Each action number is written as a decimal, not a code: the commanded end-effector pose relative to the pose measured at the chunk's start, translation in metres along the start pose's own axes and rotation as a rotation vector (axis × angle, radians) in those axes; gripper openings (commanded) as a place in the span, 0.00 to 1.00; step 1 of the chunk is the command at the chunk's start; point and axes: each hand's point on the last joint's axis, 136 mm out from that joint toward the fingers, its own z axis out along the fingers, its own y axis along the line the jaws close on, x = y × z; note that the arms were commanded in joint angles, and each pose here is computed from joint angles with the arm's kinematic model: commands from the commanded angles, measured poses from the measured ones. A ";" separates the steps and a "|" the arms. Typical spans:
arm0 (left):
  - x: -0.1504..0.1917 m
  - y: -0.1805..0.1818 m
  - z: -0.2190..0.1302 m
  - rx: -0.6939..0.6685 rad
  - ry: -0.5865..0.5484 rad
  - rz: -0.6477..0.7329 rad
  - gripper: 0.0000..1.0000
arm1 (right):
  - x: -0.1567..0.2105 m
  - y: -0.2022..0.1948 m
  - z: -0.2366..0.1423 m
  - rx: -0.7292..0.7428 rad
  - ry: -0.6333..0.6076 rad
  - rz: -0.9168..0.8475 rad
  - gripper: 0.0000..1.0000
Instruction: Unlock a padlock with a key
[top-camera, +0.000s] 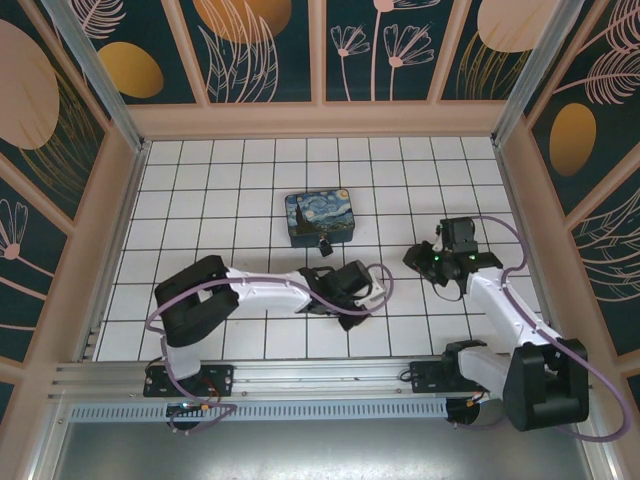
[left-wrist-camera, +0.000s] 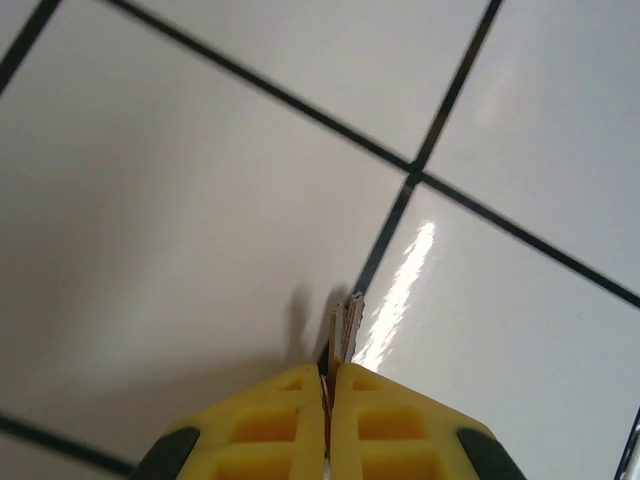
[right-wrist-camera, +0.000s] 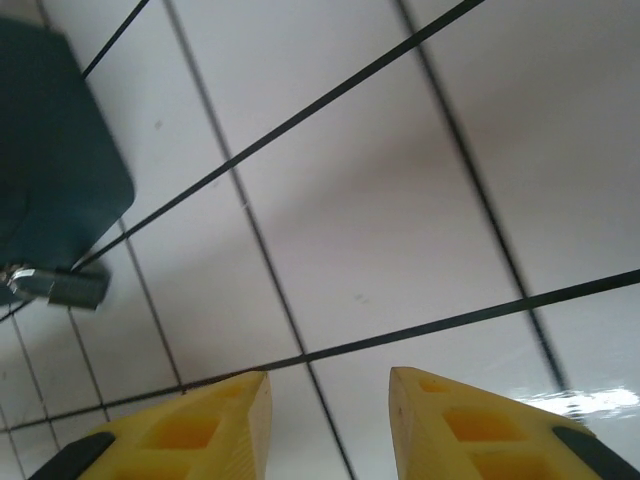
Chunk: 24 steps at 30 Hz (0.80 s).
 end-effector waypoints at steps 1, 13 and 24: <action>-0.017 -0.004 -0.021 0.091 -0.088 -0.076 0.00 | 0.011 0.019 -0.002 -0.064 0.012 -0.008 0.37; -0.074 0.025 -0.099 0.207 -0.402 -0.271 0.03 | 0.026 0.113 -0.044 -0.598 -0.021 -0.186 0.26; -0.101 0.043 -0.139 0.246 -0.550 -0.346 0.04 | 0.034 0.134 -0.050 -0.771 0.016 -0.175 0.29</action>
